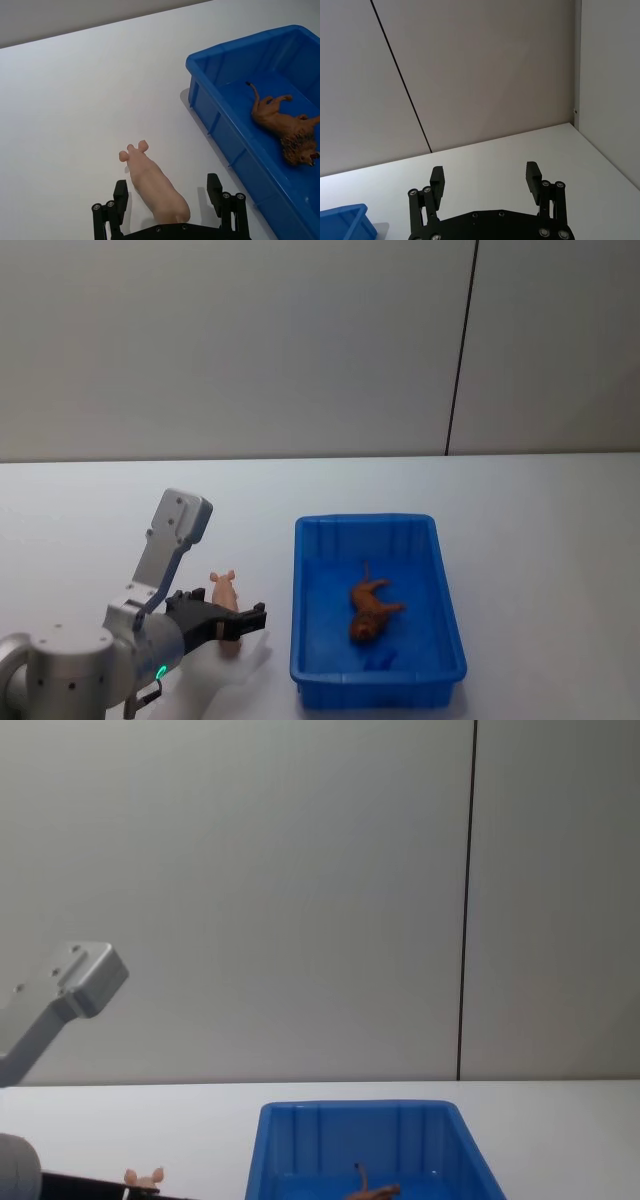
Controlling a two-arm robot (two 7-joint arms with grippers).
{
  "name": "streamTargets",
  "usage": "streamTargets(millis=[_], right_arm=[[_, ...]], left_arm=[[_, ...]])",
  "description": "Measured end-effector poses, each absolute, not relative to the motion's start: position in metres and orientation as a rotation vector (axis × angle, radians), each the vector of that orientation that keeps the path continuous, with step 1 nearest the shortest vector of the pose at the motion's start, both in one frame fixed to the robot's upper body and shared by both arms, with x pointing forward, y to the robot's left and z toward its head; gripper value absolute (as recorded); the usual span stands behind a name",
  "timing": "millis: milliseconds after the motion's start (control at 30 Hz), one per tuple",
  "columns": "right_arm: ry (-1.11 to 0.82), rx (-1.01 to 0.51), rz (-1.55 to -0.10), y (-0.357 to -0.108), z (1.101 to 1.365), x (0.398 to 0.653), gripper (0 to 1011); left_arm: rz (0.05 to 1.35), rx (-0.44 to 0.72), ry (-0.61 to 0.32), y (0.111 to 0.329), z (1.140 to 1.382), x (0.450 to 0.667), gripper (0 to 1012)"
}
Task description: Pick up the two dolls from the table and place them into the box.
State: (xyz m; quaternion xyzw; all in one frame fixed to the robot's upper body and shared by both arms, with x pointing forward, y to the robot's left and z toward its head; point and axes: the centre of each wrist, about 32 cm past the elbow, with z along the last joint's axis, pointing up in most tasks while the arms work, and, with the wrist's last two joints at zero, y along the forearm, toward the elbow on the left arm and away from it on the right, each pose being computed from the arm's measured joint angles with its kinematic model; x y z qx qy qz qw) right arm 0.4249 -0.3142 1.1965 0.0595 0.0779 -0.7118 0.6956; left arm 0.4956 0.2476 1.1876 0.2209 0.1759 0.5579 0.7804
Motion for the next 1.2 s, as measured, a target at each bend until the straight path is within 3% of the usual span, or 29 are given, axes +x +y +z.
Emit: streamTargets(millis=[667, 867, 1200], right_arm=[[0.174, 0.134, -1.592, -0.315, 1.197, 0.424, 1001], [0.174, 0.134, -1.593, -0.315, 1.196, 0.424, 1001], [0.174, 0.134, -1.593, -0.315, 1.196, 0.424, 1001]], left_arm=[[1.236, 0.549, 0.451, 0.247, 1.184, 0.516, 1001], [1.244, 0.563, 0.461, 0.247, 1.184, 0.518, 904], [1.250, 0.575, 0.470, 0.247, 1.183, 0.520, 592]])
